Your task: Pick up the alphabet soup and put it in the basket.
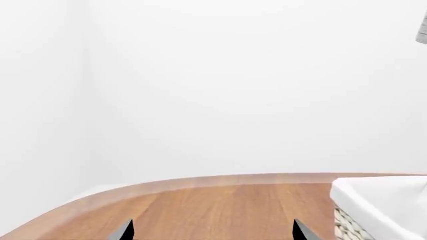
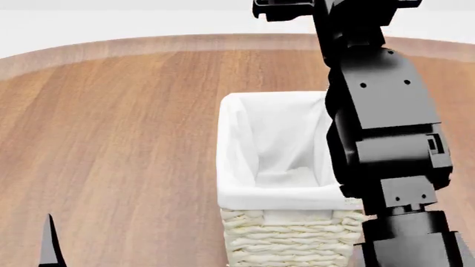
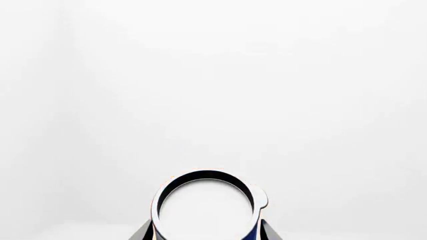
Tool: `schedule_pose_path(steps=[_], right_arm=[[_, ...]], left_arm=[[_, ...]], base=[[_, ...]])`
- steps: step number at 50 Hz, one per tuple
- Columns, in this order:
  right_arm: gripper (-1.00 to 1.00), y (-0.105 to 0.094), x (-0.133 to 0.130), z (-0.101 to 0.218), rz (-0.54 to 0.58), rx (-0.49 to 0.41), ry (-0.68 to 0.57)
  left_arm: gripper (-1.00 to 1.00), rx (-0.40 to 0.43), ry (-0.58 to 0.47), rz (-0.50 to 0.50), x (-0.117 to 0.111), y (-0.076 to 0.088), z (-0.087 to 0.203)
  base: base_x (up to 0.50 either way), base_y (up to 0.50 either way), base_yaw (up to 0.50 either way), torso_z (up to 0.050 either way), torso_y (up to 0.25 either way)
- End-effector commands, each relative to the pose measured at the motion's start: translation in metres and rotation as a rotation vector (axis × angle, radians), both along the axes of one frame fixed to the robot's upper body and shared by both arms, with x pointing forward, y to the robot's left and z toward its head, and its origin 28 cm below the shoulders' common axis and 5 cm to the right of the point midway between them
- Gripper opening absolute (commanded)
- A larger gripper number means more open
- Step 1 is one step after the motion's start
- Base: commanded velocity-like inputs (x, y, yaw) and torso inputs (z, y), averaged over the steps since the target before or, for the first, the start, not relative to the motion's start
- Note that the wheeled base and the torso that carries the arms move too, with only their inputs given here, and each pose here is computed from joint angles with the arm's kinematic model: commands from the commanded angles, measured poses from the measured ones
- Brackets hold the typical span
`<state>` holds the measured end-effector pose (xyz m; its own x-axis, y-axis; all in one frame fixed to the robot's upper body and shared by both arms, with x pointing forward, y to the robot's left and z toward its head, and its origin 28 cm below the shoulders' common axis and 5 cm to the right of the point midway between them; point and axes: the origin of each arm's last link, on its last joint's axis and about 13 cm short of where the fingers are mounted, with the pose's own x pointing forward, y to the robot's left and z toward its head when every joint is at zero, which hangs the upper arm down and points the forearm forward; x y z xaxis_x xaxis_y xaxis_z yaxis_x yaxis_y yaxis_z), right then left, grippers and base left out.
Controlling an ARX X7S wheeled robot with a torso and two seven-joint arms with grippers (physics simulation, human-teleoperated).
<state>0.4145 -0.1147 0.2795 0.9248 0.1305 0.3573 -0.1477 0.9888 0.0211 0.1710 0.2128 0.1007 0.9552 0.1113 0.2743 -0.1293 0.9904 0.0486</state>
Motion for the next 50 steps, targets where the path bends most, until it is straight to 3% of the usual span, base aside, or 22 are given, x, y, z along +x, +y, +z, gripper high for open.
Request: schedule_pose_path(steps=[1,10,13,32,40,50], right_arm=[[-1.0,0.005,0.029,0.005,-0.041,-0.077,0.069],[-1.0,0.003,0.028,-0.002,-0.053,-0.055,0.156],[-1.0,0.005,0.028,-0.004,-0.042,-0.109,0.196],[-1.0,0.009,0.025,-0.023,0.05,-0.202,0.394],[-1.0,0.009,0.021,-0.036,0.037,-0.15,0.523],[-1.0,0.008,0.018,-0.051,0.037,-0.164,0.596]], left_arm=[[1.0,-0.001,-0.001,0.006,0.0,0.001,0.001],[1.0,-0.003,0.0,0.008,0.001,0.002,0.0],[1.0,-0.003,0.0,0.01,0.001,0.002,0.0],[1.0,-0.007,0.003,0.016,0.002,0.003,-0.001],[1.0,-0.008,0.005,0.017,0.001,0.003,-0.001],[1.0,-0.009,0.007,0.018,0.001,0.003,-0.002]], base=[[0.0,0.0,0.0,0.0,0.0],[0.0,0.0,0.0,0.0,0.001],[0.0,0.0,0.0,0.0,0.0],[0.0,0.0,0.0,0.0,0.001],[0.0,0.0,0.0,0.002,0.0],[0.0,0.0,0.0,0.0,0.001]])
